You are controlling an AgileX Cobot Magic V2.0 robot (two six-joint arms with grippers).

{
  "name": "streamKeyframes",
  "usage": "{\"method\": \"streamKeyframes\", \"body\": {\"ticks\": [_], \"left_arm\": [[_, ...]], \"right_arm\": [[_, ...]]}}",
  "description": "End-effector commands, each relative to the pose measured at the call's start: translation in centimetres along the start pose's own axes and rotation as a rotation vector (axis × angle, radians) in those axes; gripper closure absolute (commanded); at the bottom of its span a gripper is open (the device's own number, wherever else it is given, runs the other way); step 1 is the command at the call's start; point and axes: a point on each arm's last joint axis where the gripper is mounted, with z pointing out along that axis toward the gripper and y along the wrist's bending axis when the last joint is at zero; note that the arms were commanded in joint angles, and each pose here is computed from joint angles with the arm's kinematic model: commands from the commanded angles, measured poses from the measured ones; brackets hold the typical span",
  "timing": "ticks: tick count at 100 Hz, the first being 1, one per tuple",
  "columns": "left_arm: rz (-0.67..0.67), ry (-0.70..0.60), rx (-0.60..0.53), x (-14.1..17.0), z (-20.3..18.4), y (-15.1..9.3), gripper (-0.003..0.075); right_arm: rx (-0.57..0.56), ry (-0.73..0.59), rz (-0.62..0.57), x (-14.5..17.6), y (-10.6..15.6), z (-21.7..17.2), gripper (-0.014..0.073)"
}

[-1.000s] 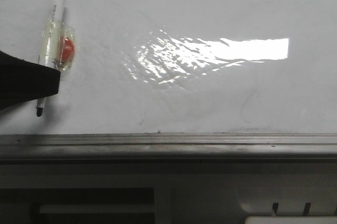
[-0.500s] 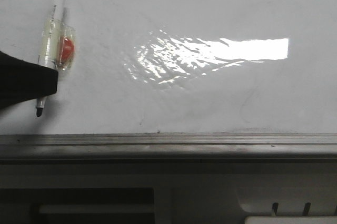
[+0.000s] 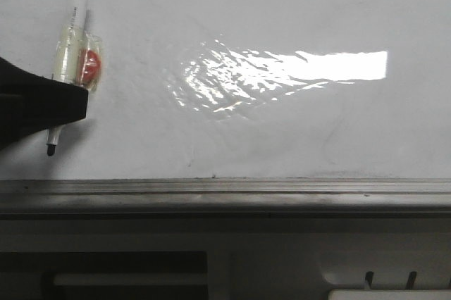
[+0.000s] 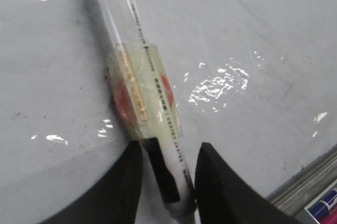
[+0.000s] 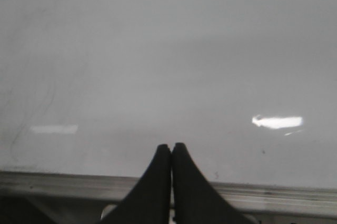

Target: Write number 9 on whiteboard

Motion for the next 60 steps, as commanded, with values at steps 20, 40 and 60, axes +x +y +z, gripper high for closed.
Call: {"method": "streamKeyframes", "body": {"ticks": [20, 40, 60], "left_arm": [[-0.023, -0.080, -0.005, -1.4, 0.2, 0.0, 0.0740], [0.029, -0.087, 0.025, -1.5, 0.0, -0.3, 0.0740], [0.298, -0.146, 0.171, -2.1, -1.0, -1.8, 0.0740]], "right_arm": [[-0.224, 0.126, -0.102, -2.5, 2.7, 2.0, 0.0664], [-0.384, 0.239, -0.185, -5.4, 6.4, 4.0, 0.0627], [-0.563, 0.256, -0.247, -8.3, 11.7, 5.2, 0.0239]]}}
